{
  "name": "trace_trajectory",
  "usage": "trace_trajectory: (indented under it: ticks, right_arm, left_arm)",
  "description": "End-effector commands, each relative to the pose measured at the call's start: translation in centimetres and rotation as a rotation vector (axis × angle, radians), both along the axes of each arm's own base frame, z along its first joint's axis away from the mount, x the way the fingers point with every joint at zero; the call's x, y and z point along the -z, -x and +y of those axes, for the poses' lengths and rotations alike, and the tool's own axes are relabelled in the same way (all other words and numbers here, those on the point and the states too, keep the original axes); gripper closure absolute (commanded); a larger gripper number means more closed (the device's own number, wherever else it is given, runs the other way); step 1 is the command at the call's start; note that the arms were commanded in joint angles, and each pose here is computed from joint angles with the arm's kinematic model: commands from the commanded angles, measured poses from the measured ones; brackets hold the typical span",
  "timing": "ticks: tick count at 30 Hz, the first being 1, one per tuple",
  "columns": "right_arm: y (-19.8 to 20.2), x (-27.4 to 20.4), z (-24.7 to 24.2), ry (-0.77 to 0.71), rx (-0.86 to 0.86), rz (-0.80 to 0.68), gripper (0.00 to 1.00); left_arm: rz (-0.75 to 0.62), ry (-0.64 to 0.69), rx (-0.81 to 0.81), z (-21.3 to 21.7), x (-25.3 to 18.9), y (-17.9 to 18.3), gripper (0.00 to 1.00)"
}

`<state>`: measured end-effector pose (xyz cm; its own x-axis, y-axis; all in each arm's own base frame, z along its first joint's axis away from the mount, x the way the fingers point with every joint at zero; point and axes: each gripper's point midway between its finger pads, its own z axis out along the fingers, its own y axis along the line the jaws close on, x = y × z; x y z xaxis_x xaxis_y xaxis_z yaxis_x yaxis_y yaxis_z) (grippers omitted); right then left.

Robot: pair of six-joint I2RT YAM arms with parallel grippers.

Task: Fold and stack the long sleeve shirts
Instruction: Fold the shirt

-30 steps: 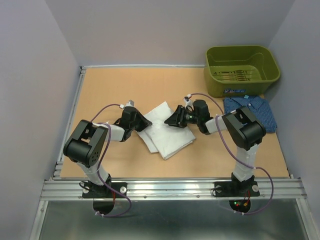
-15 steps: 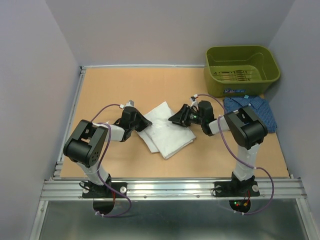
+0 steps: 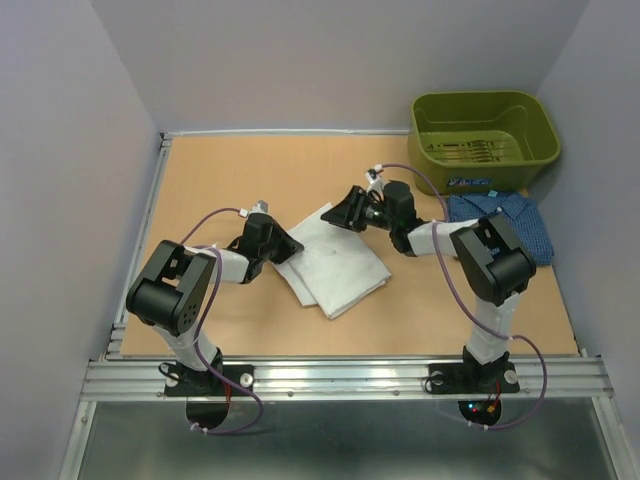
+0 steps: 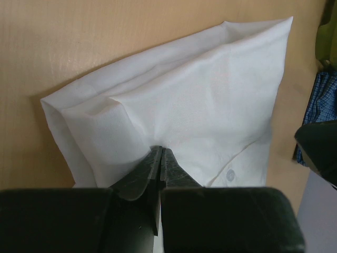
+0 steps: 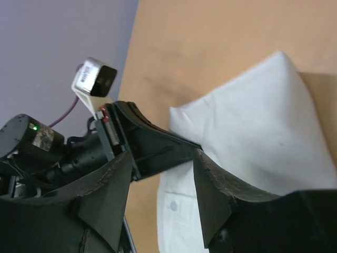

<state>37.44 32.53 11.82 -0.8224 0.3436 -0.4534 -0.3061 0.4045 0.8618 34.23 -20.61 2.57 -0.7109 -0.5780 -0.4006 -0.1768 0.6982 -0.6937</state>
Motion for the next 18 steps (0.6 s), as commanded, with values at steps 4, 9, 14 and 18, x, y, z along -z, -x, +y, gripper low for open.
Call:
trace_trajectory:
  ticks: [4,9,14,18]
  right_arm:
    - [-1.7,1.0,4.9,-0.025,-0.068,-0.027,0.44]
    - [-3.2,4.4,5.2,0.014,-0.049,-0.016,0.44]
    - [-5.2,6.6,3.0,0.032,0.028,0.025,0.44]
    - [-6.6,5.4,1.5,0.013,0.062,0.01,0.44]
  left_arm:
    - [0.105,-0.105,-0.001,2.0,2.8,2.4,0.89]
    - [0.113,-0.11,-0.006,2.1,3.0,2.5,0.89]
    - [0.125,-0.106,0.002,2.0,3.1,2.8,0.89]
    - [0.122,-0.108,0.004,2.1,3.0,2.9,0.89]
